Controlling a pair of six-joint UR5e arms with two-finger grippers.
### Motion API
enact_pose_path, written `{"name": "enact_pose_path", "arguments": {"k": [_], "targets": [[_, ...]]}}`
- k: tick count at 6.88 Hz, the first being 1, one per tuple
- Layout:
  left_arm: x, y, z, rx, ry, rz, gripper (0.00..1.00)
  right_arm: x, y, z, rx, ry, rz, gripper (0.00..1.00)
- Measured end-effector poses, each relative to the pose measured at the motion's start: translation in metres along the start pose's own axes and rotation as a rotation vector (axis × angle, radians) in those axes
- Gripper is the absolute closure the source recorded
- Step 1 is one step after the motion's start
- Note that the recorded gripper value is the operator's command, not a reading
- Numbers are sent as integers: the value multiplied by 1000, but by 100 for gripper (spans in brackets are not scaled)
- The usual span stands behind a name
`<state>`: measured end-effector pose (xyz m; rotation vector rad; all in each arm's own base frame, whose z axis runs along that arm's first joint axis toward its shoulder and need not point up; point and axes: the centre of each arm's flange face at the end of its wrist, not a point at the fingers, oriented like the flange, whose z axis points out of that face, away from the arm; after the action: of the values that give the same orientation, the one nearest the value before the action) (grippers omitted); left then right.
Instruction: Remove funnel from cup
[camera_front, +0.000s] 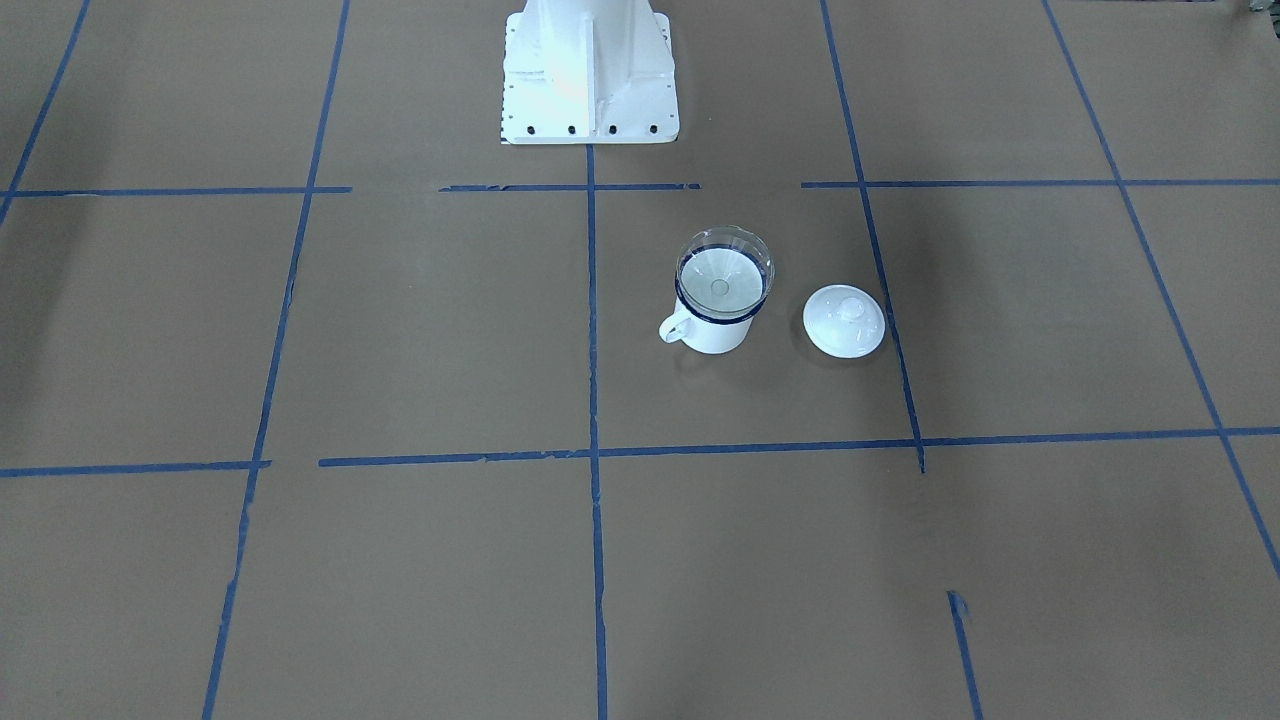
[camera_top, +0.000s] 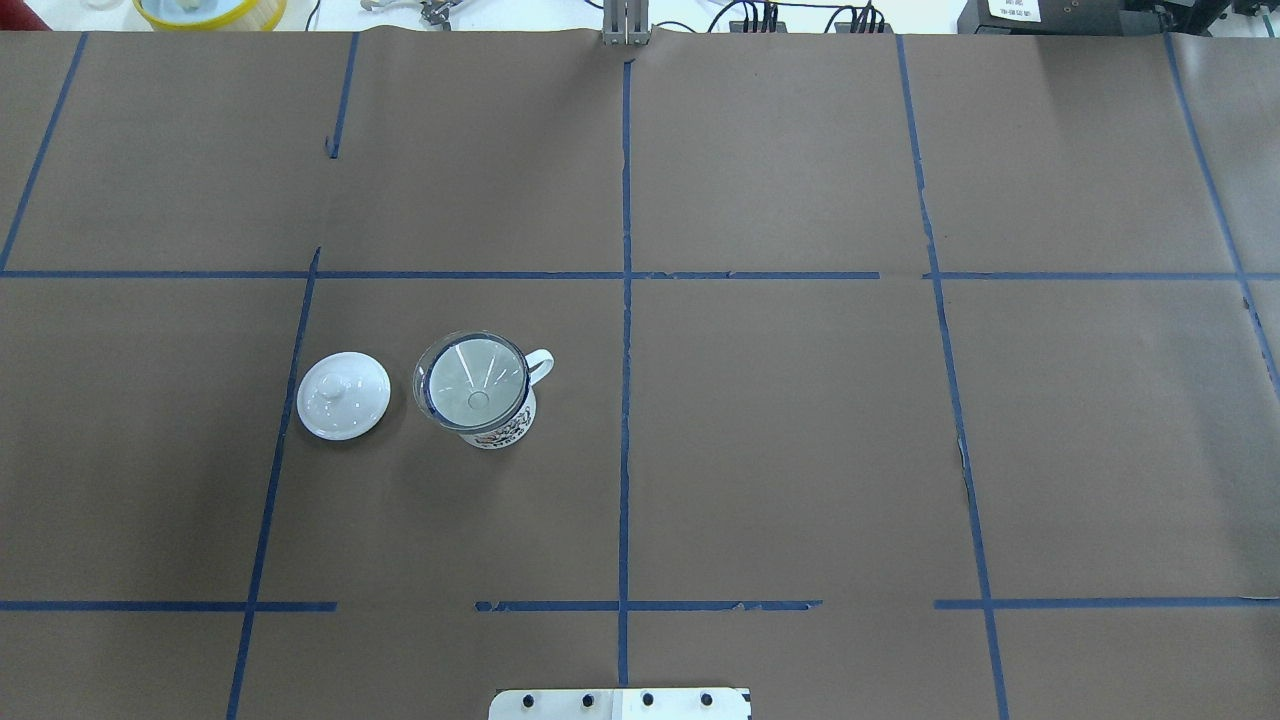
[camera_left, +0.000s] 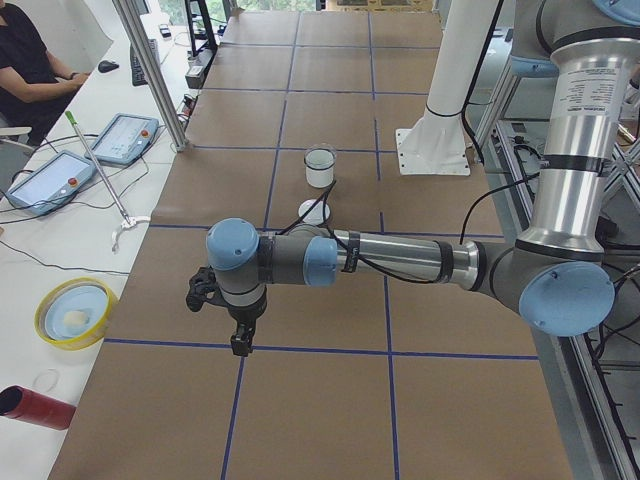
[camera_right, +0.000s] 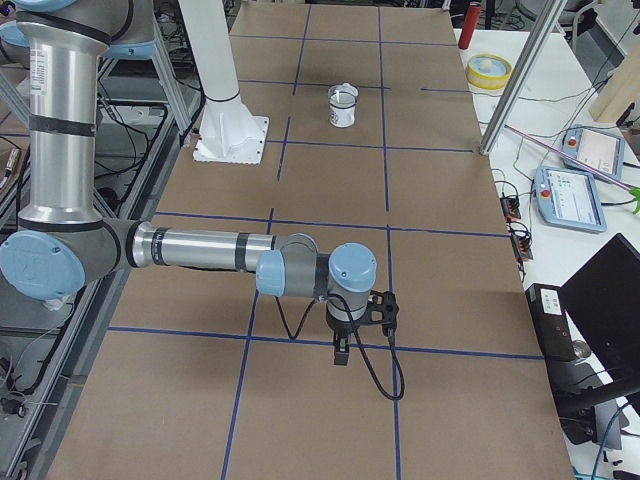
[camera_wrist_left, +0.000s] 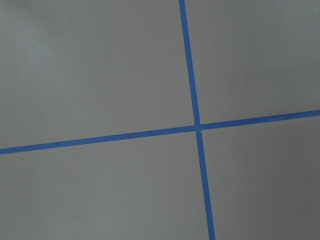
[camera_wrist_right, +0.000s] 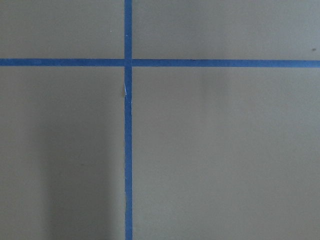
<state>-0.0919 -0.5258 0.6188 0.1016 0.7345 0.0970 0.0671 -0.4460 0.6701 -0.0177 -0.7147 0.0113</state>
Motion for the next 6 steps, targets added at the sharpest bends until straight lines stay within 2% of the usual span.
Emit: {"name": "enact_pose_path", "arguments": {"k": [4, 6], "targets": [[6, -2, -6, 10, -7, 5, 0, 0, 1, 0, -1, 0, 1, 0], [42, -17, -41, 78, -11, -17, 0, 0, 0, 0, 0, 0, 0, 0]]}}
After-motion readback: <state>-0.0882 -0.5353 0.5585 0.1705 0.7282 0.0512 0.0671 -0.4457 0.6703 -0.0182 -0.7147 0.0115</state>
